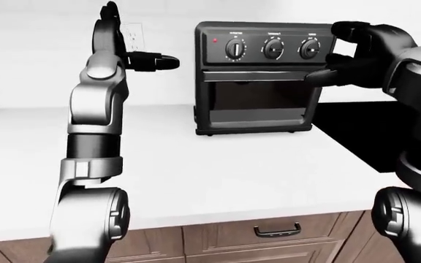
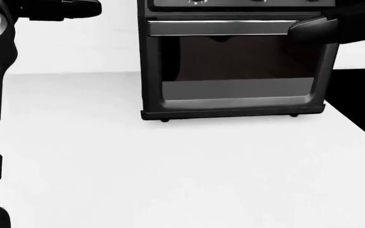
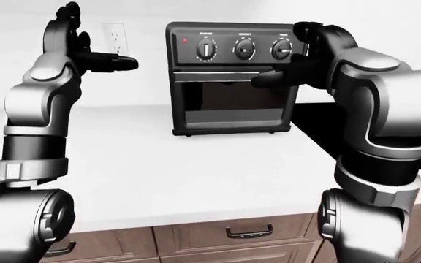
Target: Open the toaster oven door.
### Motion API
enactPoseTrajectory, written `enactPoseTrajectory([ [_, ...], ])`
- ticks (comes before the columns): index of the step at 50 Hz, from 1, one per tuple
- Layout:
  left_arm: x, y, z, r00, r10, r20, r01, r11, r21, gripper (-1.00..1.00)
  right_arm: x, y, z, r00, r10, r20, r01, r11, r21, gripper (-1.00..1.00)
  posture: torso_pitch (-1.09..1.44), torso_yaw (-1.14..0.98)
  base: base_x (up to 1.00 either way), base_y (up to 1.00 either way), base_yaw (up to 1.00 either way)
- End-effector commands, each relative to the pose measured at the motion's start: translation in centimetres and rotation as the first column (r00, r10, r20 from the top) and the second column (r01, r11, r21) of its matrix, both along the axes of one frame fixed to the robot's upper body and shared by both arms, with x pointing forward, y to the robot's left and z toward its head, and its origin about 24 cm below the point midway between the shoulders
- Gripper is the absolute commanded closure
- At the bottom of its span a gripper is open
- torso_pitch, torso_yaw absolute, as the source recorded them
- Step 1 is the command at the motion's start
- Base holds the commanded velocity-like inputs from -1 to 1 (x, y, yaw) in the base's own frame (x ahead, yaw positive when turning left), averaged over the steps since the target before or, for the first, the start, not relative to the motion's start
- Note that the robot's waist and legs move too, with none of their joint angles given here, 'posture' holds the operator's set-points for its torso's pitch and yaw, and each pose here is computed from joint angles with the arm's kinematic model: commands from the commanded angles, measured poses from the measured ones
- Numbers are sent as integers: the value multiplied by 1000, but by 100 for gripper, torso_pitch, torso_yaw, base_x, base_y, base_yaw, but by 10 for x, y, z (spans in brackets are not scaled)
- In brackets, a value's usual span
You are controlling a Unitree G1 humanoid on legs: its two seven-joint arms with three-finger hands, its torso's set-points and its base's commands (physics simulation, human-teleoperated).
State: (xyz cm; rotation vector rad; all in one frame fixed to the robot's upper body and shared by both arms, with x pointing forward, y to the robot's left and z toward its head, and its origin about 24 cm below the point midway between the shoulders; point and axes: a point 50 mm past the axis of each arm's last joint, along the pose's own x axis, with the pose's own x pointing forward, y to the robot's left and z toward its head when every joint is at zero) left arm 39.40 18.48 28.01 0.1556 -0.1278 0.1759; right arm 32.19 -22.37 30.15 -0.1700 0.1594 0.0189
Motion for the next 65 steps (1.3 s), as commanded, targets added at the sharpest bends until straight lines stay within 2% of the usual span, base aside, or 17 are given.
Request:
enactPoseTrajectory([
  [1,-5,-4,24,995,-13,100,12,1000,18,-100,-4,-1,19,996,-3,85,5,1000,-19,-100,-54,0,0,0,0],
  [8,-5,-3,25,994,-9,105,6,1000,26,-100,2,-2,15,999,-26,48,30,995,-93,-100,-54,0,0,0,0],
  [13,-5,-3,25,995,-9,103,7,1000,17,-100,11,-5,13,998,-60,8,60,982,-178,-100,-54,0,0,0,0],
  [17,-5,-4,26,995,-9,104,7,1000,15,-100,18,-4,11,998,-68,-13,63,975,-211,-100,-54,0,0,0,0],
  [26,-6,-4,27,994,-10,104,9,1000,14,-100,34,1,6,995,-73,-62,53,957,-286,-100,-54,0,0,0,0],
  [39,-7,-3,29,994,-9,106,9,1000,5,-100,58,11,-5,986,-88,-142,22,910,-413,-100,-54,0,0,0,0],
  [53,-6,-3,26,995,-11,103,11,1000,1,-100,76,21,-10,972,-120,-204,-14,832,-555,-100,-54,0,0,0,0],
  [63,-9,-5,26,994,-17,105,18,1000,-3,-100,84,29,-12,964,-158,-214,-25,747,-664,-100,-54,0,0,0,0],
  [65,-8,-6,25,994,-19,104,19,1000,-3,-100,85,30,-13,963,-160,-216,-29,737,-675,-100,-54,0,0,0,0],
])
